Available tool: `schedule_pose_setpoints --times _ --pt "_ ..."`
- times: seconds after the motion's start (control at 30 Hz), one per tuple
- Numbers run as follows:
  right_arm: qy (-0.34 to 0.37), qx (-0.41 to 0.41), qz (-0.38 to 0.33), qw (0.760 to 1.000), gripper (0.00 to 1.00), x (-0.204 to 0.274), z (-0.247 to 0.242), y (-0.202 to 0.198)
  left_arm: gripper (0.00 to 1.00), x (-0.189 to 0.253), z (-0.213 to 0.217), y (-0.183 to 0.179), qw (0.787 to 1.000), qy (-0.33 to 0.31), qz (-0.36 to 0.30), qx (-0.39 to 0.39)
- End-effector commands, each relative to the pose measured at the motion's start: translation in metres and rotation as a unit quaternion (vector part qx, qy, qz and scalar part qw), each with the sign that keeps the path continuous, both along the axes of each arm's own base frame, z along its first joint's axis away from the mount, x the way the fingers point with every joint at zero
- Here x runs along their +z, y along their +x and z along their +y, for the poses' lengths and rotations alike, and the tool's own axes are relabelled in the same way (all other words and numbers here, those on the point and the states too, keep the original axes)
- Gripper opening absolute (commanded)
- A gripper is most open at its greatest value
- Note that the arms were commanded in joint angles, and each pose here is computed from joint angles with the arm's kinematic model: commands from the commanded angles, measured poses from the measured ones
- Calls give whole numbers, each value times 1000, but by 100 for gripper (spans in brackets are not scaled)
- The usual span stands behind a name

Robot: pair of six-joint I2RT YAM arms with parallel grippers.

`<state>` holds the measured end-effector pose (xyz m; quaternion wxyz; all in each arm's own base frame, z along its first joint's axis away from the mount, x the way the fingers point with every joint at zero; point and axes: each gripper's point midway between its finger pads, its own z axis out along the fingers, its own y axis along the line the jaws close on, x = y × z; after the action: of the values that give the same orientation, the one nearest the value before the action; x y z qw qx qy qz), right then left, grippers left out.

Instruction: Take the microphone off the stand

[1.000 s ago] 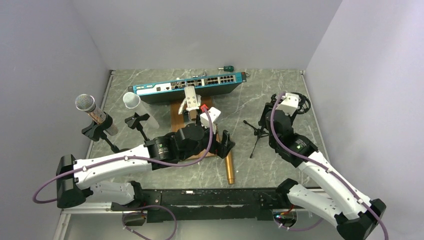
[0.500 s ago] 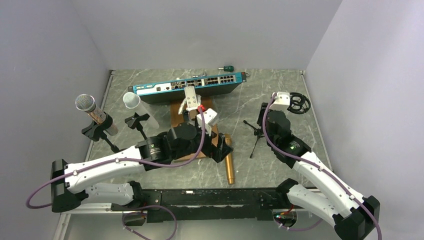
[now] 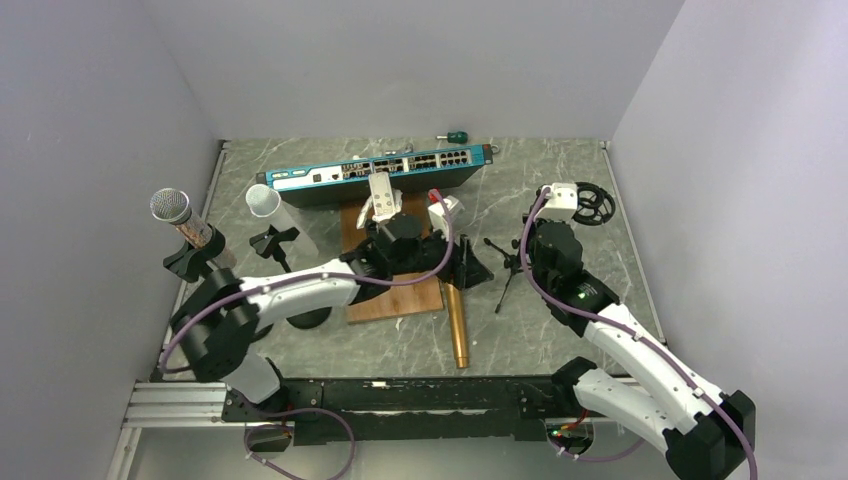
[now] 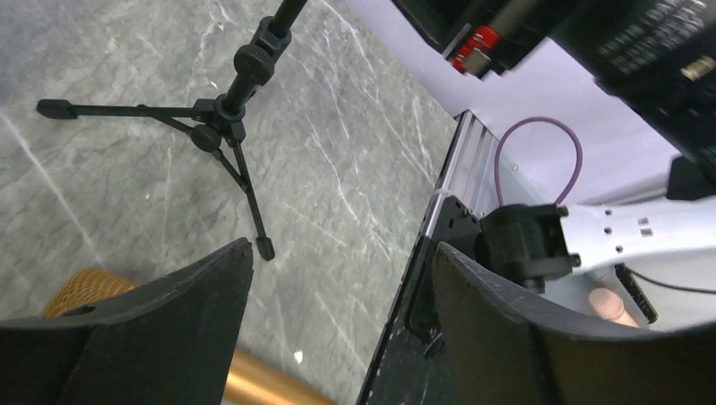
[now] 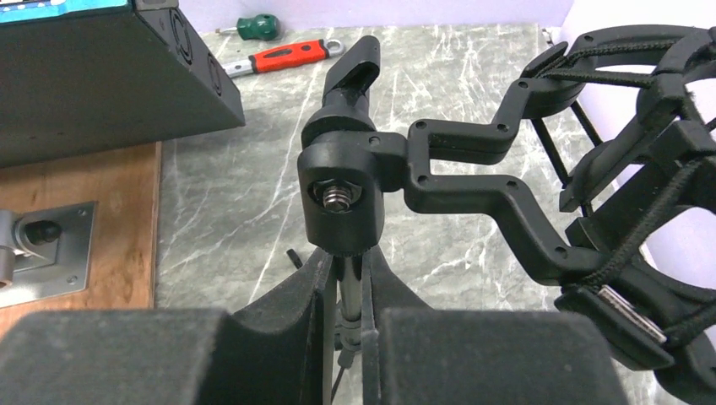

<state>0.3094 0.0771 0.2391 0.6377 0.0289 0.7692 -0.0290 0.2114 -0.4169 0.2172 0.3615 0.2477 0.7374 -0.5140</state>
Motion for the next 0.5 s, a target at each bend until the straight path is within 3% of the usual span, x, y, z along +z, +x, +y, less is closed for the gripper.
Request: schedule_pose_setpoints --times 0.0,0.17,0.33,0.47 --pt "4 16 -31 999 0 12 5 7 73 38 -27 27 995 -84 -50 20" --pt "-1 22 -27 999 0 9 5 8 61 10 -48 67 994 -97 17 56" --pt "5 35 -27 999 0 6 8 5 70 4 -61 86 983 -142 76 86" --pt "8 42 -27 999 0 7 10 3 66 -10 -66 103 973 -157 109 126"
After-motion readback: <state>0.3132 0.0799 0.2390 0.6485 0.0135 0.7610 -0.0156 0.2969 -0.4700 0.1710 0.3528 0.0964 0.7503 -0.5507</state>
